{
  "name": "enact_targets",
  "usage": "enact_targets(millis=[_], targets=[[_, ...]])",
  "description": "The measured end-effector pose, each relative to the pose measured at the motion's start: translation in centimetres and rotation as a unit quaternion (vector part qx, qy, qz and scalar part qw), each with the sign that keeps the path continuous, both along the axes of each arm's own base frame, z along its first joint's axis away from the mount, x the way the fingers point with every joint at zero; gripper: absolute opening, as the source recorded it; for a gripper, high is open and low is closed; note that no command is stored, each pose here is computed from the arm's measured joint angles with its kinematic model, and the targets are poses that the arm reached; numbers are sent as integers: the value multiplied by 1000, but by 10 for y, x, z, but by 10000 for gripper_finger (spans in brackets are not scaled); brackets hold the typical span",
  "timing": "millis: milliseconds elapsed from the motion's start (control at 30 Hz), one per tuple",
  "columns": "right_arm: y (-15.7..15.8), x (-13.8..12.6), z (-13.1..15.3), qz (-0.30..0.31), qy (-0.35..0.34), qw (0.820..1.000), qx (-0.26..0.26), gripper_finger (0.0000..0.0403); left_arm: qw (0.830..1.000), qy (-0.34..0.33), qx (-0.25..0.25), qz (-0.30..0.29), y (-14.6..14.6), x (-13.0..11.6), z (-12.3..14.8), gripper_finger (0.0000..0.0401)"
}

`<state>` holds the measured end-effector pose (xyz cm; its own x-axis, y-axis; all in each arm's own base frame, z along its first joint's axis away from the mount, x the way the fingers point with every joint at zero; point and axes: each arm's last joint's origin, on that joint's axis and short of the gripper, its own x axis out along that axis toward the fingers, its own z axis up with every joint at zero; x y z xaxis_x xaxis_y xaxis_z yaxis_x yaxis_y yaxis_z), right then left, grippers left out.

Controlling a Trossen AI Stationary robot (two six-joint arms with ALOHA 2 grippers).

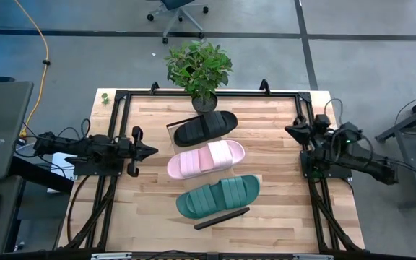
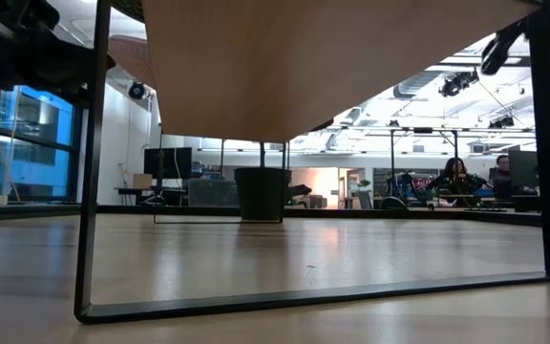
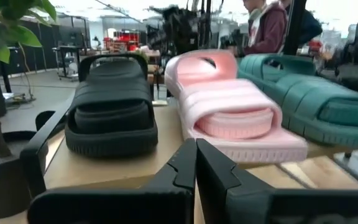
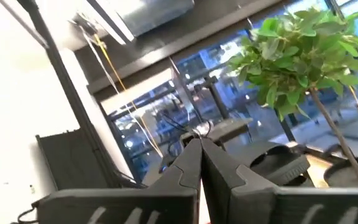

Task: Pick and place slides into the shelf
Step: Return to Home Position

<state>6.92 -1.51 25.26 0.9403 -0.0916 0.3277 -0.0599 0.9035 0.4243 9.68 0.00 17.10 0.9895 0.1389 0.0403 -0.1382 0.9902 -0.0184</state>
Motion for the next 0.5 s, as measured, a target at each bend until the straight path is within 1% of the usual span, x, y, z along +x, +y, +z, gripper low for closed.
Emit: enact_targets(millis=[67,200,267,300,433,500], targets=[[-2,7,-14,1,-17,1000,-12,0,1000,-8,-12,0,0,0,1,0],[-4,14,-41,5,-67,998,-16,0,1000,-7,-14,0,0,0,1,1],[-4,16,-43,10,-53,998,-14,0,1000,-6,-14,-1,0,0,1,1],[-4,16,-44,12,-47,999,-21,0,1000,-6,-14,-2,0,0,1,1],[-3,15,-42,11,-57,997,-43,0,1000,-6,-11,-8,0,0,1,1],[-4,16,-45,9,-47,998,-45,0,1000,-6,-11,-8,0,0,1,1]])
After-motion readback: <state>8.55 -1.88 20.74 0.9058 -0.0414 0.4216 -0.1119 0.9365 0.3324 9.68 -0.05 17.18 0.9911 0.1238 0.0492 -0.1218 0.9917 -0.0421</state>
